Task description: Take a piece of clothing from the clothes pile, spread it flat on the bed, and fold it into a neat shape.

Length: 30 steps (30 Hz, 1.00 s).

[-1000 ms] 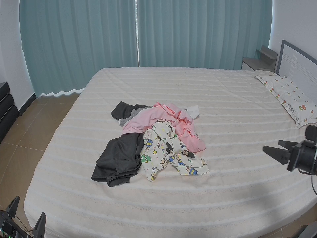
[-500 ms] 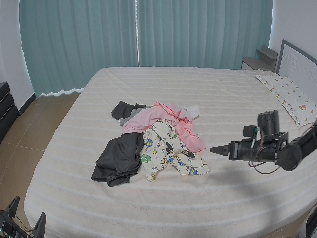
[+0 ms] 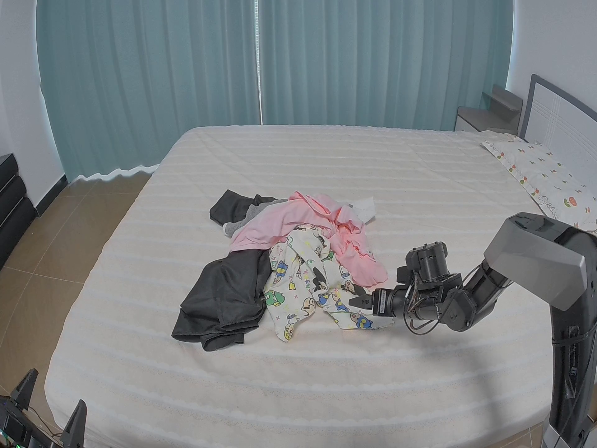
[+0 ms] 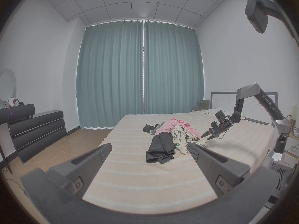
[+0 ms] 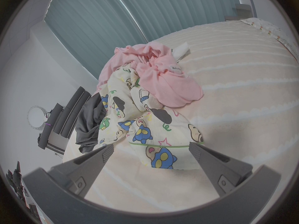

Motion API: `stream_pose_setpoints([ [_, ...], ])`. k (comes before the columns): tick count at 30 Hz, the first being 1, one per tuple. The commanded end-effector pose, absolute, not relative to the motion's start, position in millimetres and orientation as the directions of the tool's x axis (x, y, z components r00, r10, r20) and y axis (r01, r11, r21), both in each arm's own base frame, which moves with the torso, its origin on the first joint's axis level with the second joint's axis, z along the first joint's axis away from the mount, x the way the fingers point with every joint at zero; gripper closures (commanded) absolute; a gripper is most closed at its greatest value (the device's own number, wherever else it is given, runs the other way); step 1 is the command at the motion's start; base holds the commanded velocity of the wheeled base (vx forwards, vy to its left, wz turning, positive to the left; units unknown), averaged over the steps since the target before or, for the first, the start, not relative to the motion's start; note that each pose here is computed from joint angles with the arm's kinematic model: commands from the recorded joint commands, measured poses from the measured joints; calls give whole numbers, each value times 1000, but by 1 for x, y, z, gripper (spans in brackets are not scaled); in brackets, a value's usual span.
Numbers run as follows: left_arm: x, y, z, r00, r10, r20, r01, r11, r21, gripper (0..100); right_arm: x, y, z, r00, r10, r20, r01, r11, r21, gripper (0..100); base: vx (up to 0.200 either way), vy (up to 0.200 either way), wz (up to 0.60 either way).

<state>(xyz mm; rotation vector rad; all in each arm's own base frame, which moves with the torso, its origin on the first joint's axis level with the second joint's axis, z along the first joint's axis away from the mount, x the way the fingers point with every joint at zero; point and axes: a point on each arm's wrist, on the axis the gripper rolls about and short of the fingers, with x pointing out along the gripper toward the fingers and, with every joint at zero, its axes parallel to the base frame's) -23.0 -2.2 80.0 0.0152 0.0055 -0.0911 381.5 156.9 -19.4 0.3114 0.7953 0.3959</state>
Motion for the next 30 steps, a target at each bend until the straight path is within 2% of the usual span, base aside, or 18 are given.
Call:
stream_pose_setpoints([
  [1, -23, -2, 75, 996, -92, -8, 92, 996, 15, 0, 386, 152, -33, 626, 440, -644, -212, 891, 403, 0, 0, 0, 0],
  [14, -23, -2, 75, 996, -92, -8, 92, 996, 15, 0, 396, 142, -42, 616, 414, -670, -224, 907, 356, 0, 0, 0, 0],
  [21, -23, -2, 75, 996, -92, -8, 92, 996, 15, 0, 400, 152, -44, 572, 441, -691, -266, 897, 352, 0, 0, 0, 0],
  [30, -23, -2, 75, 996, -92, -8, 92, 996, 15, 0, 404, 166, -41, 475, 438, -763, -328, 893, 308, 0, 0, 0, 0],
])
